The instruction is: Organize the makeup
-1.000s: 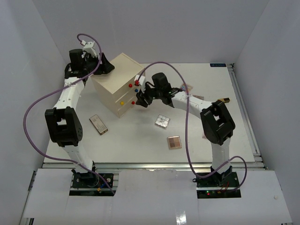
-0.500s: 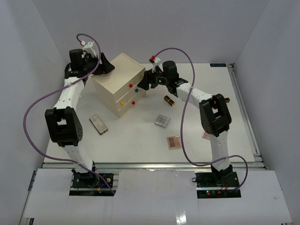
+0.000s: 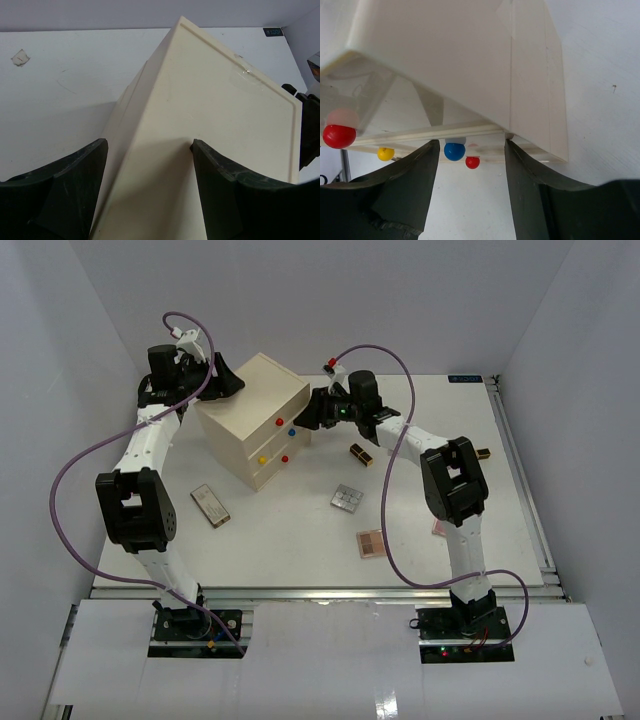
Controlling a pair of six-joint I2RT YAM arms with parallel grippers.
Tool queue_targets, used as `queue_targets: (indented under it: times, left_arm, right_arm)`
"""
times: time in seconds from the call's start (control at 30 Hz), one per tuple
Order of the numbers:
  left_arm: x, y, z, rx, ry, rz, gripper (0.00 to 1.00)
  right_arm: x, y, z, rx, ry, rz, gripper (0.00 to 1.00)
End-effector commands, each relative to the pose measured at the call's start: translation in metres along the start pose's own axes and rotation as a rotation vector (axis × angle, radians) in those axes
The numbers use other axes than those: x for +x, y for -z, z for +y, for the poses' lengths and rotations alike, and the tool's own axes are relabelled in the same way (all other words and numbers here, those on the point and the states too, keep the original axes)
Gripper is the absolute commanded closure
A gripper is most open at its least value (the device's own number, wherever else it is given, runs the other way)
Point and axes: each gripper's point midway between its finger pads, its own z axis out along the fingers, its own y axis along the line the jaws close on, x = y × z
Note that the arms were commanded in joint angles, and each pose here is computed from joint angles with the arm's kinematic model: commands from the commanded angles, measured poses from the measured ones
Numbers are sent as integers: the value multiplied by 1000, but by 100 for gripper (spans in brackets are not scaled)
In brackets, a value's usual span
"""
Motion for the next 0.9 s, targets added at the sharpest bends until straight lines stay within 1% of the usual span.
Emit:
queue_targets:
  times: [0.0,0.2,0.3,0.37,0.5,0.7,0.87]
  left_arm:
    - [43,-4,-12,28,75,141,21]
    - [44,-5,-12,29,80,141,21]
    - [44,-5,-12,29,81,141,21]
    - [44,-5,-12,29,81,141,21]
    - [46,-5,-11,25,84,143,21]
    - [52,-6,-8,15,96,149,22]
    - [55,-8,0,-22,110,148,22]
  right_arm:
    - [15,-12,28,-87,3,17,39]
    - [27,-17,30,-78,-27,32,39]
    - [30,-19,28,-67,-46,31,42]
    - [31,-20,27,-58,-55,28,46]
    - [26,-19,26,-44,-66,12,58]
    - [19,-13,27,-14,-55,-19,75]
    - [25,5,33,-14,-29,-11,81]
